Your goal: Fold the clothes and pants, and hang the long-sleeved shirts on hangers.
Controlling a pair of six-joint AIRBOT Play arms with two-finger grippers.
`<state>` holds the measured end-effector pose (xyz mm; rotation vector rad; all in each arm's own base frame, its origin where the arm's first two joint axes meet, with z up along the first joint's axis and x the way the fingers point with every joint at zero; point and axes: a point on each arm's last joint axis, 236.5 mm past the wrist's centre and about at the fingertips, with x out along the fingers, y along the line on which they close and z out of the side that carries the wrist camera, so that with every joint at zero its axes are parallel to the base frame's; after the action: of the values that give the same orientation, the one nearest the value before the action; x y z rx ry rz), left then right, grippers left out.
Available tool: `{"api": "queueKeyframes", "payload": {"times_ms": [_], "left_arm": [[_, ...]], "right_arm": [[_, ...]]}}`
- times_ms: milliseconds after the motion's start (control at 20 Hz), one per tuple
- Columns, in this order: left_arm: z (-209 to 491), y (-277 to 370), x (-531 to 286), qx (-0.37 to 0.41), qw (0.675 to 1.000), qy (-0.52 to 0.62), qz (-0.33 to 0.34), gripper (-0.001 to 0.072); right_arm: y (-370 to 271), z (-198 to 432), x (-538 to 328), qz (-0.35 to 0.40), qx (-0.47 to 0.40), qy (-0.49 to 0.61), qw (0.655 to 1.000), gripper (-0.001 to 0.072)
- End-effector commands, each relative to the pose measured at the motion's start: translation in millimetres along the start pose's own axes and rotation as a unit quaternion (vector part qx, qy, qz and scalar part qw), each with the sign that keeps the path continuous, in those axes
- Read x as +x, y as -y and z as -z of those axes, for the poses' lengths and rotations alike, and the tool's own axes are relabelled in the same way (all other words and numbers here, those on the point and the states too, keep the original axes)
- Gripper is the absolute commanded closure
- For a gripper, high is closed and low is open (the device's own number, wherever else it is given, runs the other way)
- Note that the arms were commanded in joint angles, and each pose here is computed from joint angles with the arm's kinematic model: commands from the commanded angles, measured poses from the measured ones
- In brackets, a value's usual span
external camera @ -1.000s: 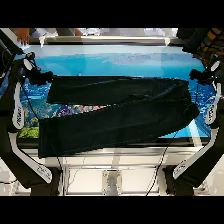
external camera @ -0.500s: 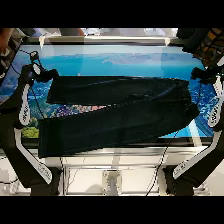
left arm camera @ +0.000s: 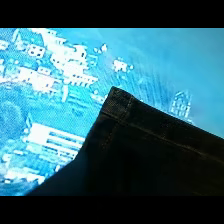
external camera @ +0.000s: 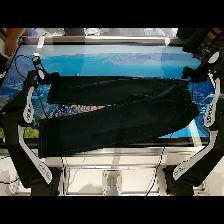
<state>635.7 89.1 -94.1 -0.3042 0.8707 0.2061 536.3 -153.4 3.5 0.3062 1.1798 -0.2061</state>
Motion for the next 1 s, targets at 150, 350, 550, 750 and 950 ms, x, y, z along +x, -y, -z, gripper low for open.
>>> {"api": "queueKeyframes", "payload": {"times_ms": [150,350,550,750,950], "left_arm": [[-21,-5,0,-0.058,0.998,0.031,0.003,0.0679],[-83,-31,-28,-0.119,0.988,0.096,0.005,0.0680],[-112,-50,-48,-0.128,0.984,0.127,0.001,0.0625],[-104,-52,-55,-0.129,0.986,0.102,-0.006,0.0296],[-106,-69,-112,-0.053,0.995,0.067,-0.053,0.0296]], "right_arm": [[-10,5,0,-0.006,-0.005,-0.011,1.000,0.0227],[-10,6,0,-0.006,0.006,-0.011,1.000,0.0227],[-10,5,0,-0.007,0.013,-0.011,1.000,0.0227],[-9,13,0,-0.005,0.008,-0.027,1.000,0.0227],[8,23,-11,0.029,-0.065,-0.047,0.996,0.0328]]}}
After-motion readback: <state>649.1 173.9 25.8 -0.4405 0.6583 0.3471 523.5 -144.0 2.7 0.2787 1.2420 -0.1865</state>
